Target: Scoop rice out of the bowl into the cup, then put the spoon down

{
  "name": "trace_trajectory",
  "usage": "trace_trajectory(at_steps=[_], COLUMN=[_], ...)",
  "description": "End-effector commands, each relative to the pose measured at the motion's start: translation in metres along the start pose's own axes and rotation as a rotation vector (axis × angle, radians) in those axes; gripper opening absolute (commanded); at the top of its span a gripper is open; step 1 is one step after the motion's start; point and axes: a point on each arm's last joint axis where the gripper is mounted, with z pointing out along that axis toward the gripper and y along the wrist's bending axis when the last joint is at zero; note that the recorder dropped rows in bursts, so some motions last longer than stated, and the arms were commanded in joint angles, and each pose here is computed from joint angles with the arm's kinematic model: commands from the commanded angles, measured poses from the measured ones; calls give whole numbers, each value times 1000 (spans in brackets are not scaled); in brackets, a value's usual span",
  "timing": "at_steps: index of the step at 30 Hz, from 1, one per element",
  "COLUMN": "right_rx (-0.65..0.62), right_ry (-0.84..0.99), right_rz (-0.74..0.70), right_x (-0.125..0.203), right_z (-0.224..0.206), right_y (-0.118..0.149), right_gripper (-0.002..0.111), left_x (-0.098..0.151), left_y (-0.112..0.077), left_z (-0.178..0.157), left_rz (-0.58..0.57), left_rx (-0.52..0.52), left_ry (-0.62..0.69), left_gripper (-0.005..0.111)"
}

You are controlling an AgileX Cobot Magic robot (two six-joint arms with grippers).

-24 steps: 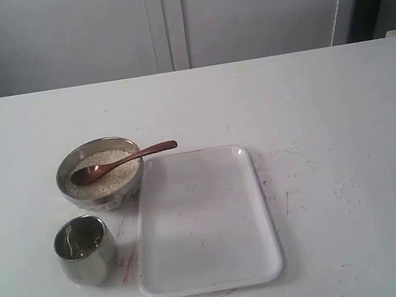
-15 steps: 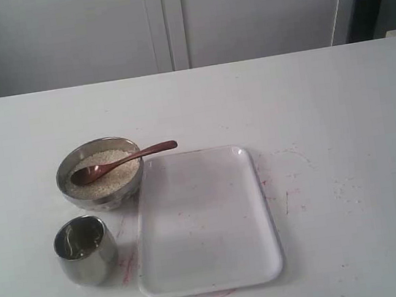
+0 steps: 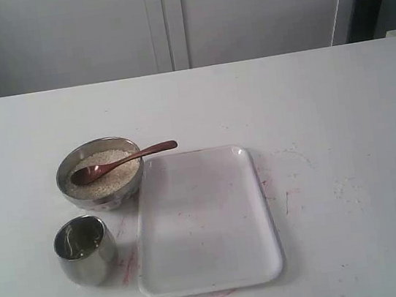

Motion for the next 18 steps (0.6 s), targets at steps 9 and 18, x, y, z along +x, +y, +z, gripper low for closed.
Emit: trace_trajectory(at_steps=[9, 18], right_rx=[9, 30], right_ry=[-44, -358], right_rz=[-27, -7], right_x=[-3, -31], right_z=[0, -6], right_y=[-1, -2], right_gripper=[0, 0], left_x=[-3, -3], left_y=[0, 0], left_z=[0, 0], left_rz=[-8, -8], left_rx=[-2, -2], left_ry=[-10, -10], left_gripper=[14, 14])
